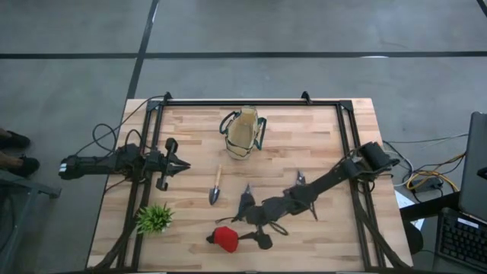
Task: Pick & Place Garden tools in Gardening bag
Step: Put the gloves into the gardening bag
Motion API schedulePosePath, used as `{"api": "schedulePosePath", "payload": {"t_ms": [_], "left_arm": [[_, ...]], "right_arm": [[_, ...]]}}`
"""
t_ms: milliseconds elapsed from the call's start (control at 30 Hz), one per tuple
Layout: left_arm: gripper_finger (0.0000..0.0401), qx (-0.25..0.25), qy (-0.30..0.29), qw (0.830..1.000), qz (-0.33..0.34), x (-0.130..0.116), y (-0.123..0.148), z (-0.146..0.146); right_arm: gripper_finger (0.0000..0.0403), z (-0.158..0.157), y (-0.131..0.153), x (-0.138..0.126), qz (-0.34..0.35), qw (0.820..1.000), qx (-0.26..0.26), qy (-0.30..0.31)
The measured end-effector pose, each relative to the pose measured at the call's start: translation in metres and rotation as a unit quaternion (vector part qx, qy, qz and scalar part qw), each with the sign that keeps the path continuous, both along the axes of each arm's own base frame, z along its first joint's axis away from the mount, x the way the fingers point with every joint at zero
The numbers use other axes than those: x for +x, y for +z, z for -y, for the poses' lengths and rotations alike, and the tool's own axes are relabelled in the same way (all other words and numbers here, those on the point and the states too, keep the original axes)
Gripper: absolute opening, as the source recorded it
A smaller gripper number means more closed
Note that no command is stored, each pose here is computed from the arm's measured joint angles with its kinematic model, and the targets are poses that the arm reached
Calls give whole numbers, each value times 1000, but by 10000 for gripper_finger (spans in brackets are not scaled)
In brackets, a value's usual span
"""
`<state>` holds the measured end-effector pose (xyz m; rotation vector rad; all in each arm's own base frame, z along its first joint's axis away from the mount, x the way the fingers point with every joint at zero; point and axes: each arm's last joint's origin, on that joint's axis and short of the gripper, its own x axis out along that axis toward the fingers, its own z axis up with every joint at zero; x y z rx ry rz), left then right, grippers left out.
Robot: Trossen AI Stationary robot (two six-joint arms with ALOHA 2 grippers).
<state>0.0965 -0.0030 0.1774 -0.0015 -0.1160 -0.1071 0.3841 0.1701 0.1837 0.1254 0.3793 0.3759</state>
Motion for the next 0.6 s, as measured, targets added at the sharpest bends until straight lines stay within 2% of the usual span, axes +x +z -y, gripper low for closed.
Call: {"api": "schedulePosePath", "payload": {"t_ms": [300,600], "left_arm": [[37,0,0,1000,0,0,0,0],[37,0,0,1000,0,0,0,0]], "right_arm": [[279,-13,-23,29,-35,999,-18,0],[266,-19,-46,44,-100,994,-47,-1]]}}
